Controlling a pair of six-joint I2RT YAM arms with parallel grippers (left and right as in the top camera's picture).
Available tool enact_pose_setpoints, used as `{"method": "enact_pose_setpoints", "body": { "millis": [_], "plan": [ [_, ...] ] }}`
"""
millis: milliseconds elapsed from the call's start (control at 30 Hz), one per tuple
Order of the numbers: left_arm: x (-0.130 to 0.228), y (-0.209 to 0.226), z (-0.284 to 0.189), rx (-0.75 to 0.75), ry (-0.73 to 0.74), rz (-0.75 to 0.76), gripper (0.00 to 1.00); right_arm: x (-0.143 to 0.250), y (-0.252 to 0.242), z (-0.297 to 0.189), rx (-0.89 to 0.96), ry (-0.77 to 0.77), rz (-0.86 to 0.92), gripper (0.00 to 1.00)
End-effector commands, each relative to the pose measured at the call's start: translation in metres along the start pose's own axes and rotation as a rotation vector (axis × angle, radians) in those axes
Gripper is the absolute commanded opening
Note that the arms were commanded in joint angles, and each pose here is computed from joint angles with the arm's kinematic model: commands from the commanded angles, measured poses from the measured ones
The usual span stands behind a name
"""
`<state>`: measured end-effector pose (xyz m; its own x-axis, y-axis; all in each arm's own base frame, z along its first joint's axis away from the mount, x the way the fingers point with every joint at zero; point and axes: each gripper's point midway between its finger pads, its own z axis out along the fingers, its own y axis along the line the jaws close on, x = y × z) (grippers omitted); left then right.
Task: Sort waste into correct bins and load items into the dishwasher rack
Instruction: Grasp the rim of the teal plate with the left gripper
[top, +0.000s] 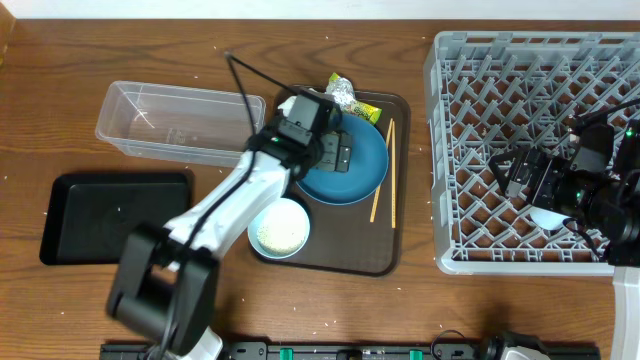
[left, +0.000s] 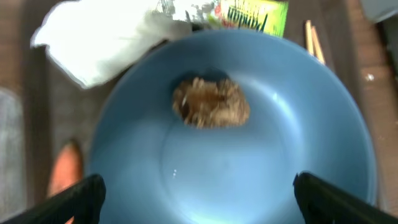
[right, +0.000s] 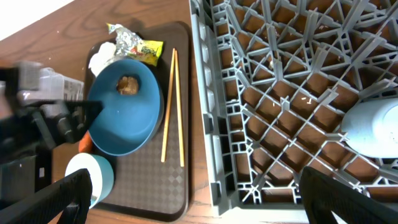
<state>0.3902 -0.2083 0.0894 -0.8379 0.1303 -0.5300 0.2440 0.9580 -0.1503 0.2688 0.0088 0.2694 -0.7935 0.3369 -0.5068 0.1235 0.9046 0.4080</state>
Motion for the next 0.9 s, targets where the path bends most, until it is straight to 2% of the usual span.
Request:
{"method": "enact_pose_setpoints", "body": {
  "millis": [0, 233, 433, 700, 867],
  "plan": [
    [0.004, -0.002, 0.028, -0.009, 0.008, 0.059, 0.96, 0.001, 0.002, 0.001, -0.002, 0.01, -0.003, 0.99],
    [0.008, -0.001, 0.064, -0.007, 0.002, 0.077, 0.88, 0.004, 0.002, 0.001, 0.0, 0.02, 0.001, 0.99],
    [0.008, -0.003, 0.061, -0.005, 0.004, 0.081, 0.87, 0.003, 0.002, 0.001, 0.0, 0.018, 0.0, 0.99],
    [-0.001, -0.01, 0.009, -0.005, -0.012, 0.093, 0.87, 0.004, 0.002, 0.001, 0.0, 0.02, 0.001, 0.99],
    [0.004, 0.025, -0.025, -0.181, 0.002, 0.068, 0.87, 0.005, 0.001, 0.001, 0.001, 0.026, 0.004, 0.99]
  ]
}}
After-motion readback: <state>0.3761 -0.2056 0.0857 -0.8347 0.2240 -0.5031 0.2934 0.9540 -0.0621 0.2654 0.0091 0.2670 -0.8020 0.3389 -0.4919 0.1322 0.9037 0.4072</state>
